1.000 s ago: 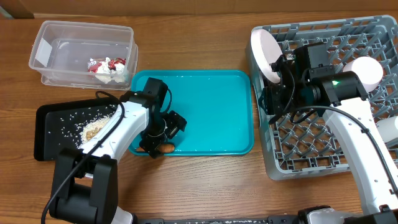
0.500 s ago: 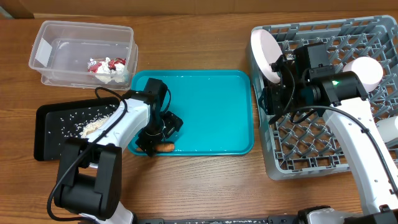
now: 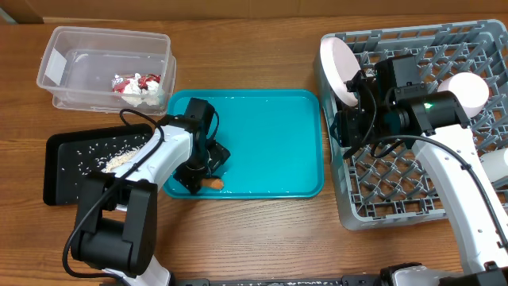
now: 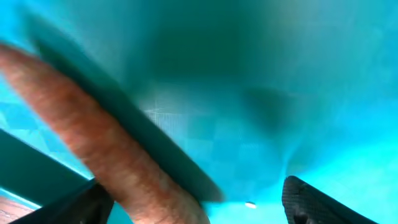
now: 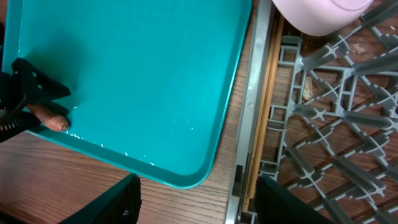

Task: Sort waste into correct bins and load items into the dishwasher
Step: 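Close the left gripper on the carrot, then lift the carrot with the left gripper and release it onto the black tray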

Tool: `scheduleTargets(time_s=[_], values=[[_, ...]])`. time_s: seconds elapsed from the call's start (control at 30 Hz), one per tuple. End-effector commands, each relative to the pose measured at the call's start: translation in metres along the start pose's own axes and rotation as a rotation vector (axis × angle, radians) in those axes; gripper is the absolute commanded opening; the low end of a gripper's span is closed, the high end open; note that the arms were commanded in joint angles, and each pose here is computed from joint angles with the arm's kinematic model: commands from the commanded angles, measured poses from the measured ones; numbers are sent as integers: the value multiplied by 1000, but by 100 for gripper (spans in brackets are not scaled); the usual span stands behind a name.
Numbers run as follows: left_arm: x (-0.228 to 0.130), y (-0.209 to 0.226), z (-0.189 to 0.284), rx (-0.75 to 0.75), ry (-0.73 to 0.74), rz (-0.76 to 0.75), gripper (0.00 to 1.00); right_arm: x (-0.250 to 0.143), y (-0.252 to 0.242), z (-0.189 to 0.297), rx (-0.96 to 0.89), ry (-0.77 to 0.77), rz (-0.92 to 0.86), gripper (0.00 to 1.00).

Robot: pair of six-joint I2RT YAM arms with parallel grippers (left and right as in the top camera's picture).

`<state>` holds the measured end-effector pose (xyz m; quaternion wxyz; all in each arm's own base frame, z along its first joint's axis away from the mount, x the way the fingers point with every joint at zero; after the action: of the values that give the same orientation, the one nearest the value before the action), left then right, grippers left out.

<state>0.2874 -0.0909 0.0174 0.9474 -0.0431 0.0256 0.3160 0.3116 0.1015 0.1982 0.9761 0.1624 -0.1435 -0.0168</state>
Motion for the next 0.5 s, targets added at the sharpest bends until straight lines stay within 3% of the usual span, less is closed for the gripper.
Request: scheduleTargets(time_s=[0.0,0.1,0.47], values=[[5,4,-4,29,-20,23,71,3,1,2,3,-11,2,61],[6,4,-4,27,-22,22,49,3,1,2,3,-11,2,61],[9,9,-4,54,-45,17,29,3,1,2,3,-11,2,61]])
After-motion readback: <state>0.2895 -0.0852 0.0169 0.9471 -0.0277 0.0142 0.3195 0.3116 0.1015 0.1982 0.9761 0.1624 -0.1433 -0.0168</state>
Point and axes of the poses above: each gripper's point midway between its finger pads, its own z axis back along the fingers, its own y axis along the line the jaws close on, x = y × z, the point moved 1 cm from there along z, back along the fingers, and after that the axes turned 13 degrees about -z, right-handed, at the moved point
